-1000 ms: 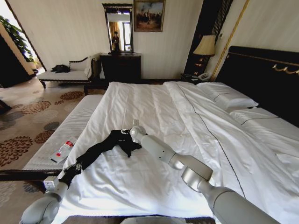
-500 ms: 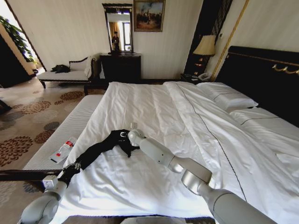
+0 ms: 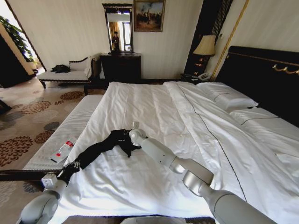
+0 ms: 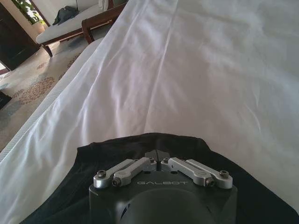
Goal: Fold the clothes on the bed.
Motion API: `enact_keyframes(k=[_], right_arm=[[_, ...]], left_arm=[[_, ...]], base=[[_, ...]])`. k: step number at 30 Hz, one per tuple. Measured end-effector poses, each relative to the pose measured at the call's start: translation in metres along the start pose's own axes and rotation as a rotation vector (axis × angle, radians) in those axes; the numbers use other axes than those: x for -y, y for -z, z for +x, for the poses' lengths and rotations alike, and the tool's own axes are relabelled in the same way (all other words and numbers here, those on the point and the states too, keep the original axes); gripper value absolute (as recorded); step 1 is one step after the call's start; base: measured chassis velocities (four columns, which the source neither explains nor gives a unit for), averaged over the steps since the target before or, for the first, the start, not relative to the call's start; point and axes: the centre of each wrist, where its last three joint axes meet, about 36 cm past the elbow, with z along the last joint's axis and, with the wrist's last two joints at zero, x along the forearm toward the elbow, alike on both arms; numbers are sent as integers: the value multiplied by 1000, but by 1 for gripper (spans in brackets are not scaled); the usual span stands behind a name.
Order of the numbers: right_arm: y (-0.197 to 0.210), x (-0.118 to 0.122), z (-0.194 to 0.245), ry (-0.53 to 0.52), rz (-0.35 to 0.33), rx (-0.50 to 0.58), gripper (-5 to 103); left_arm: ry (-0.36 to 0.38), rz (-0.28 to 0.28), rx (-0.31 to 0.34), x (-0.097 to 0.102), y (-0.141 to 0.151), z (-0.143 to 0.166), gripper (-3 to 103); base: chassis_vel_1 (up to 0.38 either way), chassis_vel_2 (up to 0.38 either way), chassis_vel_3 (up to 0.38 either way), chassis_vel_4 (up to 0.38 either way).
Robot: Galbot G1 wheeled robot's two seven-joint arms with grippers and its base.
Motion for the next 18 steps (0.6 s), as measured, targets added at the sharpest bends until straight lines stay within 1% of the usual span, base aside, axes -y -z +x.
enact_keyframes(k=[1, 7, 12, 14, 15, 16, 18], right_arm=[[-2, 0, 2, 5, -2, -1, 1], [-5, -2, 6, 16, -7, -1, 0], [-3, -7, 7, 27, -16, 18, 0], [2, -11, 8, 29, -20, 24, -2], [3, -13, 9, 26, -19, 22, 3], [3, -13, 9, 26, -19, 22, 3], [1, -15, 8, 14, -10, 9, 14]], left_arm=[[1, 1, 5, -1, 2, -1, 1], [1, 2, 5, -2, 3, -1, 1], [3, 3, 3, -2, 2, 0, 1], [4, 3, 1, -3, 2, 0, 1], [5, 3, 1, -3, 2, -1, 1], [5, 3, 1, -3, 2, -1, 1], [5, 3, 1, -3, 2, -1, 1]], base=[[0, 0, 0, 0], [0, 0, 0, 0], [0, 0, 0, 0], [0, 0, 0, 0], [0, 0, 0, 0], [0, 0, 0, 0], [0, 0, 0, 0]])
